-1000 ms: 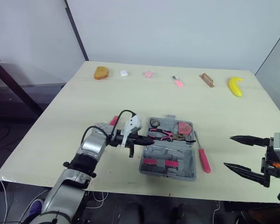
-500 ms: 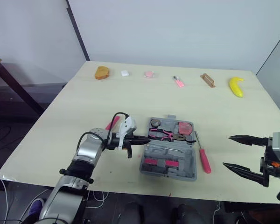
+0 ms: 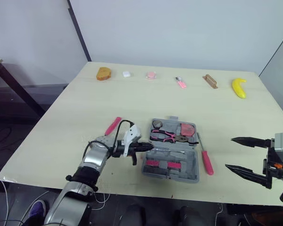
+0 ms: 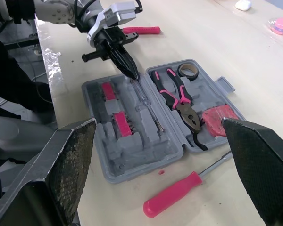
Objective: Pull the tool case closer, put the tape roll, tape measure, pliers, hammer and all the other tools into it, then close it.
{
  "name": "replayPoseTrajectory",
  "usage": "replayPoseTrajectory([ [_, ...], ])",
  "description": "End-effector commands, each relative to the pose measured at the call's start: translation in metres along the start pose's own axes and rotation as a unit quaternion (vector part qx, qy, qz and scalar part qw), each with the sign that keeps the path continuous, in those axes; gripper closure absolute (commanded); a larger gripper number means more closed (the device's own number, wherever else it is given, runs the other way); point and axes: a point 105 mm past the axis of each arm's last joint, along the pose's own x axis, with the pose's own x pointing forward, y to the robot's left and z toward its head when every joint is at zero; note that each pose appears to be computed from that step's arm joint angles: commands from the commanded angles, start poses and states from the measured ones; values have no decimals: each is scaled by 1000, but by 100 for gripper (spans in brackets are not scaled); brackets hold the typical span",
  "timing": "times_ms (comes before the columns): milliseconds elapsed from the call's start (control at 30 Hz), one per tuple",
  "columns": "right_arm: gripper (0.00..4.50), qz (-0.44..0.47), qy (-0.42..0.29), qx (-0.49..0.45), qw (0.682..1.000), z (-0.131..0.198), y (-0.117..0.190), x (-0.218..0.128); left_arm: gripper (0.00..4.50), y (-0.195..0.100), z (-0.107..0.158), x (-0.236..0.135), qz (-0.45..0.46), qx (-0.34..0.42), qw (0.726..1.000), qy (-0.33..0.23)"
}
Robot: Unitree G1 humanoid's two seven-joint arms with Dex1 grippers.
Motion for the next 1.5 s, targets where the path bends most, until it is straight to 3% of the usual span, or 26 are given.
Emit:
replayPoseTrajectory([
  [33, 0, 6, -4, -19, 1000, 9, 2, 0, 444, -9, -25, 9, -15, 4, 998, 60],
  [167, 0, 7, -3, -17, 1000, 9, 3, 0, 444, -7, -29, 12, -12, 18, 996, 87],
  [300, 0, 8, -4, -16, 1000, 9, 5, 2, 444, -9, -39, 12, -24, 47, 987, 149],
  [700, 0, 10, -6, -15, 1000, 8, 4, 6, 444, -9, -42, 16, -43, 87, 970, 222],
  [833, 0, 6, -7, -15, 1000, 6, 4, 6, 444, -15, -23, 17, -53, 69, 986, 142],
  [933, 0, -13, -40, 4, 999, 9, 3, 9, 444, -13, 2, 12, -32, 31, 998, 48],
  [1033, 0, -32, -58, 10, 998, 8, 1, 15, 444, -8, 19, 2, 5, 0, 1000, -13],
  [1267, 0, -97, -102, 36, 989, -7, -7, 59, 444, 9, 50, -43, 165, -78, 967, -178],
  [1500, 0, -124, -123, 83, 981, -32, -21, 79, 444, -1, 29, -77, 216, -115, 946, -212],
])
